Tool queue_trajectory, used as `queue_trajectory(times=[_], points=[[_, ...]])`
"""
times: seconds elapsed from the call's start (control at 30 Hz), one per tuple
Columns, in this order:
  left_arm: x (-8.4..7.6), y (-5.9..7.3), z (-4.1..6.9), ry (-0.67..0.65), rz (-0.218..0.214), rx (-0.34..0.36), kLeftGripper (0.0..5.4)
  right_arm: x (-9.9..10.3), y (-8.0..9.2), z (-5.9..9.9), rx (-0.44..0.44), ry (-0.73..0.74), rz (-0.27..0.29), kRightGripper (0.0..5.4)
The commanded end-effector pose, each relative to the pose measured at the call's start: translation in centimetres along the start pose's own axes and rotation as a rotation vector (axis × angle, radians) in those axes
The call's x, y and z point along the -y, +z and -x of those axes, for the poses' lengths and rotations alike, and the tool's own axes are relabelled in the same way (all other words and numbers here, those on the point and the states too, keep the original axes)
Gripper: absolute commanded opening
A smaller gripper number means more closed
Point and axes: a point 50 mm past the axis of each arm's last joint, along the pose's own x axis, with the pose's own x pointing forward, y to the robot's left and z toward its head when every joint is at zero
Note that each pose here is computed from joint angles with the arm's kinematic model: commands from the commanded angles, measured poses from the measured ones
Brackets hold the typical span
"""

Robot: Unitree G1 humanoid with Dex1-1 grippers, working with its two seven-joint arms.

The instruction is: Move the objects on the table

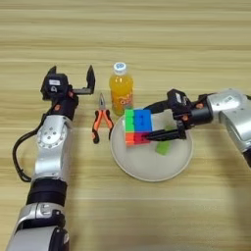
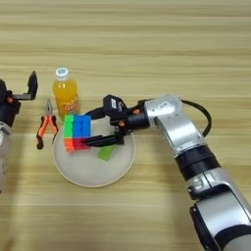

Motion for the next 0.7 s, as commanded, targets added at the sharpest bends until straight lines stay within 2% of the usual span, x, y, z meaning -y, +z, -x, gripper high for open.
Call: queue_trajectory(times=[0.03,0.33,0.7], points=[[0.0,0.0,0.0,-0.007,0.011,0.006,5.4,-0.4,1.2,1.4,0.016,-0.017,0.032,3.32],[0.0,0.0,-0.1,-0.014,0.01,0.007,5.4,-1.6,2.7,3.8,0.017,-0.055,0.075,3.32],[-0.3,0.7,-0.3,-0.023,-0.008,0.043,5.4,-2.3,2.7,5.1,-0.004,-0.081,0.07,3.32]])
